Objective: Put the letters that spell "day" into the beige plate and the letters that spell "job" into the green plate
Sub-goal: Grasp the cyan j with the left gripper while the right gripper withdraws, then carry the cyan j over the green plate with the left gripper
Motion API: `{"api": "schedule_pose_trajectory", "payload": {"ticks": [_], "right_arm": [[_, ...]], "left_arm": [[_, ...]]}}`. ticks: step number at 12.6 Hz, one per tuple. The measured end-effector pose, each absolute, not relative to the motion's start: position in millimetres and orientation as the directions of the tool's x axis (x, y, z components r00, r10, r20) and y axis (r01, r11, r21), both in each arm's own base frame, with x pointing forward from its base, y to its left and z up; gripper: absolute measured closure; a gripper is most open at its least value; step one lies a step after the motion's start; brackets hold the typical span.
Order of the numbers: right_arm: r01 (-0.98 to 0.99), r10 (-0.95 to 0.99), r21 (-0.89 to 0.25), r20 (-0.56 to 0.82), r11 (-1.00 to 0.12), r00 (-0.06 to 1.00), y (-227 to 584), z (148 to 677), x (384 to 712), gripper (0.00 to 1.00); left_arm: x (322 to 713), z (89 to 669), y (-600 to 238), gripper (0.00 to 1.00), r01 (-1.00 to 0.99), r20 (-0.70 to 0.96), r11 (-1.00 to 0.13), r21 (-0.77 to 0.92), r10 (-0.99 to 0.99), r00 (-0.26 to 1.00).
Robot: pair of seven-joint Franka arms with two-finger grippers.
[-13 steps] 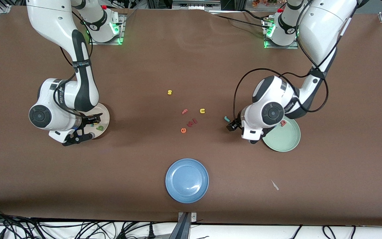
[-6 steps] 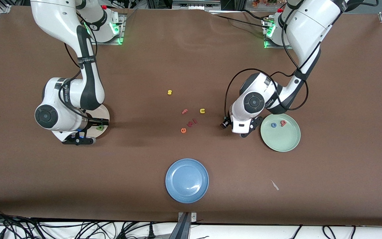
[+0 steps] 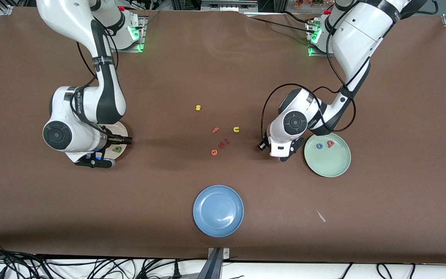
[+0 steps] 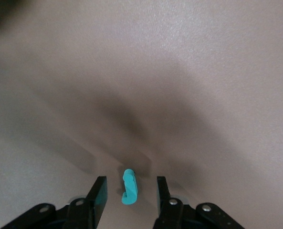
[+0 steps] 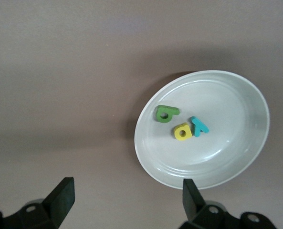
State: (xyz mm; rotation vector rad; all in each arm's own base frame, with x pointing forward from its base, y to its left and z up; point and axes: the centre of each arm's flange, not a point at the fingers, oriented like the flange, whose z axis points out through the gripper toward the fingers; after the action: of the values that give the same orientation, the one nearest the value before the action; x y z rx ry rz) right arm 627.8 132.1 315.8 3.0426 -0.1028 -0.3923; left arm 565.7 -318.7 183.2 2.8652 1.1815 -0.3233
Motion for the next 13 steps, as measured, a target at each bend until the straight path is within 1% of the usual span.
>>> {"api": "schedule_pose_trajectory", "payload": {"ticks": [1, 2, 3, 4, 5, 8, 10, 13], "right_arm": [[-0.048, -0.069, 0.092, -0.241, -0.995, 0.968, 133, 330, 626, 0.0], [-0.032, -0.055, 0.103, -0.229, -0.994, 0.972, 129, 345, 623, 0.0], [-0.007, -0.031, 0.11, -0.213, -0.994, 0.977, 120, 364, 619, 0.0], [0.012, -0.009, 0.107, -0.19, -0.994, 0.982, 111, 386, 612, 0.0], [0.02, 0.005, 0.094, -0.16, -0.995, 0.987, 104, 411, 604, 0.0], [-0.042, -0.045, 0.056, -0.042, -0.998, 0.998, 67, 490, 585, 0.0], [-0.094, -0.093, 0.038, 0.014, -0.995, 0.996, 36, 529, 574, 0.0], [-0.097, -0.096, 0.03, 0.033, -0.995, 0.995, 34, 565, 561, 0.0]], "left_arm": [[565, 182, -319, 0.56, 0.7, -0.202, -0.712, -0.056, 0.695, 0.691], [565, 182, -319, 0.56, 0.699, -0.202, -0.713, -0.056, 0.694, 0.691], [565, 182, -320, 0.63, 0.698, -0.202, -0.714, -0.056, 0.693, 0.692], [564, 181, -321, 0.76, 0.697, -0.202, -0.715, -0.057, 0.691, 0.694], [563, 181, -322, 0.79, 0.696, -0.203, -0.716, -0.058, 0.691, 0.694], [560, 175, -324, 0.79, 0.693, -0.208, -0.718, -0.066, 0.689, 0.694], [560, 172, -324, 0.79, 0.693, -0.21, -0.718, -0.067, 0.689, 0.694], [560, 172, -325, 0.89, 0.694, -0.209, -0.718, -0.064, 0.689, 0.694]]}}
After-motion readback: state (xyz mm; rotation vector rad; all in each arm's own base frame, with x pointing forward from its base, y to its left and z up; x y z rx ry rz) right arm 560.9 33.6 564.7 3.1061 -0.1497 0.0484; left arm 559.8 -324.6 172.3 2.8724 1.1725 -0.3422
